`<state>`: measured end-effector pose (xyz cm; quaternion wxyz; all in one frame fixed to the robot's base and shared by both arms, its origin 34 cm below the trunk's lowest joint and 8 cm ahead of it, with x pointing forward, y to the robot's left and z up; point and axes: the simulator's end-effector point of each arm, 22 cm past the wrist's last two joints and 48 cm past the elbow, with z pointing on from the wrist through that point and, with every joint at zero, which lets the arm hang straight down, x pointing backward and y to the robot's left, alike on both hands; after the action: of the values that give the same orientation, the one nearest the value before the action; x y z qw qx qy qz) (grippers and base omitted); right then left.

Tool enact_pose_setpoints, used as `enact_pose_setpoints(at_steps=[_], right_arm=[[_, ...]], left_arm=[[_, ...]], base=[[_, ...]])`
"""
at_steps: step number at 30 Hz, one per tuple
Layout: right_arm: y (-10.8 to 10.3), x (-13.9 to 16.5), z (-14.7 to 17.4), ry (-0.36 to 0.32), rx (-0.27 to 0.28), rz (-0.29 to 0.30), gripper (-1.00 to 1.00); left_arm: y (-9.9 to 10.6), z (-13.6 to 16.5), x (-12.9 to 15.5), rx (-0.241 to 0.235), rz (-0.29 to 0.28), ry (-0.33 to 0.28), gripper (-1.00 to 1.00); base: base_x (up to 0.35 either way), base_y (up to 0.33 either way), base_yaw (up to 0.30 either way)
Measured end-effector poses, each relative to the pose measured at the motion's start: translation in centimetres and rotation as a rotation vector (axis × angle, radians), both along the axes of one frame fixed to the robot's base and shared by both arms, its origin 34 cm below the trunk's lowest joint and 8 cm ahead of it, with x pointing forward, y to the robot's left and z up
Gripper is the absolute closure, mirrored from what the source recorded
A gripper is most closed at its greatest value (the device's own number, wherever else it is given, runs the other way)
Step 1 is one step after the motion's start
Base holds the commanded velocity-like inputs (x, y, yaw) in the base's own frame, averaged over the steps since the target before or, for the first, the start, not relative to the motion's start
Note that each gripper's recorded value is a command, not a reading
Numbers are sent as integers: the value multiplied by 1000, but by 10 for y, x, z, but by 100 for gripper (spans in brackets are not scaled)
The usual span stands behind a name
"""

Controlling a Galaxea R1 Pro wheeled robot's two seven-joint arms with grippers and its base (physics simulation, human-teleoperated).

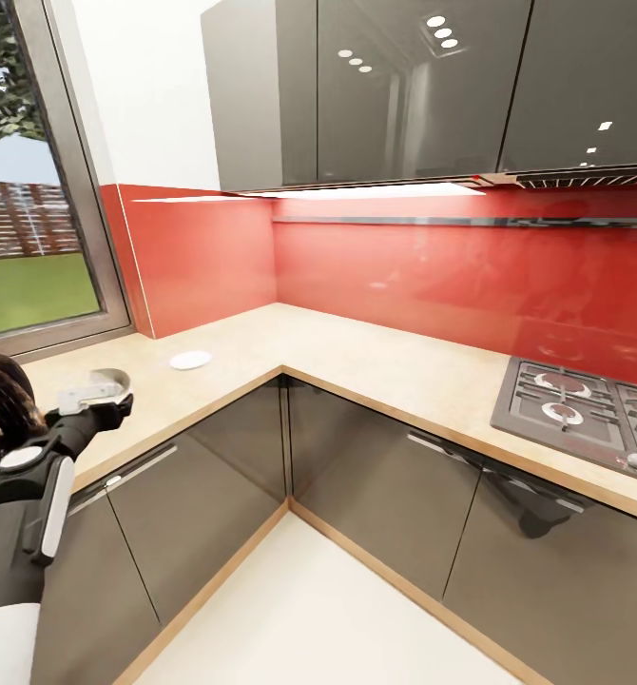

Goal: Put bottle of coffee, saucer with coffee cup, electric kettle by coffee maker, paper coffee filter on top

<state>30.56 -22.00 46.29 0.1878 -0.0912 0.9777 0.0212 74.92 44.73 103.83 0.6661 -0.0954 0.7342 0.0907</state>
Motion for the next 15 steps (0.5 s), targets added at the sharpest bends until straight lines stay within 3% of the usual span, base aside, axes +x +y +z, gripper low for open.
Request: enact_pose_setpoints(at_steps=[9,15], right_arm=[[0,0,0,0,0,0,-100],[0,0,0,0,0,0,-100]], left_arm=[[0,-2,1,-1,1,1,-100],[0,-3,1,-1,0,3,-100]], base=[[4,0,0],[131,0,0]])
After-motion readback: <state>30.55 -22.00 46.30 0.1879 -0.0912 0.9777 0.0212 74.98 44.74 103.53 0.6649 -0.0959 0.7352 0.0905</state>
